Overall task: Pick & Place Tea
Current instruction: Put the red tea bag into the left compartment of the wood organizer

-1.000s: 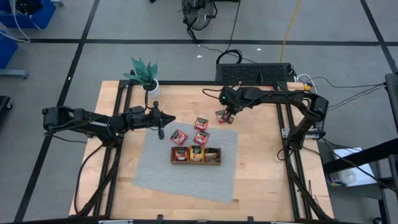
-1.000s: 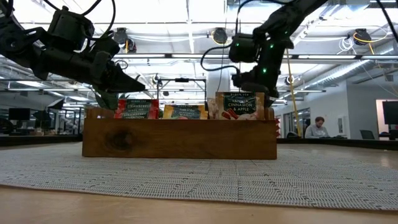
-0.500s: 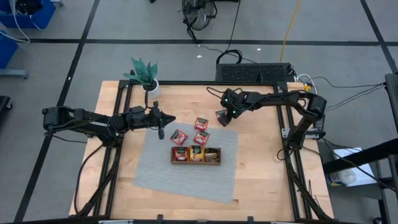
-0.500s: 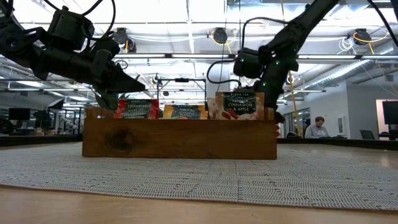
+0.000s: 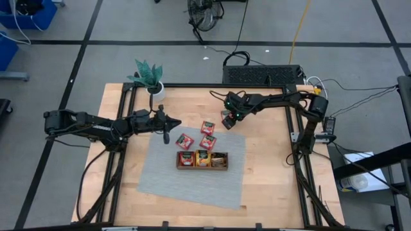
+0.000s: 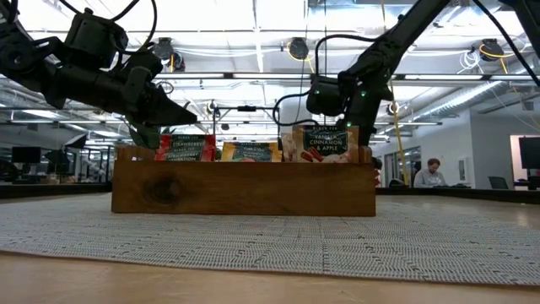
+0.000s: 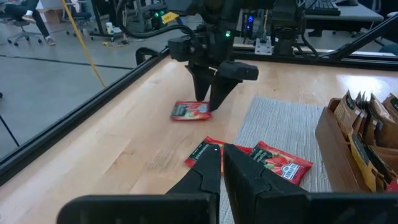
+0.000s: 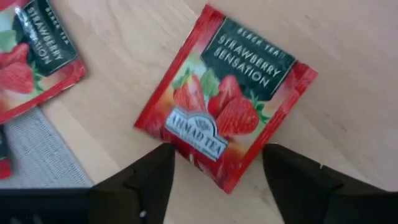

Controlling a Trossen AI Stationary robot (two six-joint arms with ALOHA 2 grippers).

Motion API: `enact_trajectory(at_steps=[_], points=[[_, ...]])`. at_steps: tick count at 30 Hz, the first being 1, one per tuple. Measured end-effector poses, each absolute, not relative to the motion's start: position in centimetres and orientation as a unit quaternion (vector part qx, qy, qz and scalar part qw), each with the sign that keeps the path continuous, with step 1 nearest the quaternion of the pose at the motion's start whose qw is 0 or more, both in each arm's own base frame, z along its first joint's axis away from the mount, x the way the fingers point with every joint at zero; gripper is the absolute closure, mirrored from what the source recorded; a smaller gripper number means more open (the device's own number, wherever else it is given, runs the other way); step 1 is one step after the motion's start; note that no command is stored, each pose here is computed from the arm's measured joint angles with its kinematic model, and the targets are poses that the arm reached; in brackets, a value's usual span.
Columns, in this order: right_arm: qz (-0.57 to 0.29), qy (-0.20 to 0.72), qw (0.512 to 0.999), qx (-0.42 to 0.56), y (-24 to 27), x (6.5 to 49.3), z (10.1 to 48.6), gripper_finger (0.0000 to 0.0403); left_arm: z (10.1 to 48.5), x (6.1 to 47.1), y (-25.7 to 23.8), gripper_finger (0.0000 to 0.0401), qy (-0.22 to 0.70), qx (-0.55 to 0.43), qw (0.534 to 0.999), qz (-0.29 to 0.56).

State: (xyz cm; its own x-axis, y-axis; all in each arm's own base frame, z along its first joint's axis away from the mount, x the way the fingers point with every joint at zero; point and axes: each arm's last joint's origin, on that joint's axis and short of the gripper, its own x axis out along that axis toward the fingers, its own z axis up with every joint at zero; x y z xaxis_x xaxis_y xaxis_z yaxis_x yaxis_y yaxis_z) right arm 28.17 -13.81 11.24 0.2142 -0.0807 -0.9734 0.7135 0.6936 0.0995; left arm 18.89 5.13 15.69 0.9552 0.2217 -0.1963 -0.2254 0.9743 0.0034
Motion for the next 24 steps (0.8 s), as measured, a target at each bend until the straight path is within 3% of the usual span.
enact_trajectory(at_steps=[4,12,18,24], points=[[-0.273,0.565,0.729,0.274,-13.8,28.2,11.2,0.0232,15.7,18.9,5.1,0.0375,0.098,-0.01,0.989,0.113],[-0.257,0.563,0.747,0.244,-13.8,27.9,10.7,0.0391,15.7,18.9,5.1,0.0375,0.099,-0.011,0.989,0.113],[-0.244,0.549,0.765,0.232,-13.6,27.6,11.0,0.039,15.7,18.9,5.1,0.0375,0.099,-0.011,0.989,0.113],[-0.227,0.485,0.816,0.221,-13.3,27.6,15.6,0.0358,15.7,18.9,5.1,0.0375,0.099,-0.007,0.989,0.113]])
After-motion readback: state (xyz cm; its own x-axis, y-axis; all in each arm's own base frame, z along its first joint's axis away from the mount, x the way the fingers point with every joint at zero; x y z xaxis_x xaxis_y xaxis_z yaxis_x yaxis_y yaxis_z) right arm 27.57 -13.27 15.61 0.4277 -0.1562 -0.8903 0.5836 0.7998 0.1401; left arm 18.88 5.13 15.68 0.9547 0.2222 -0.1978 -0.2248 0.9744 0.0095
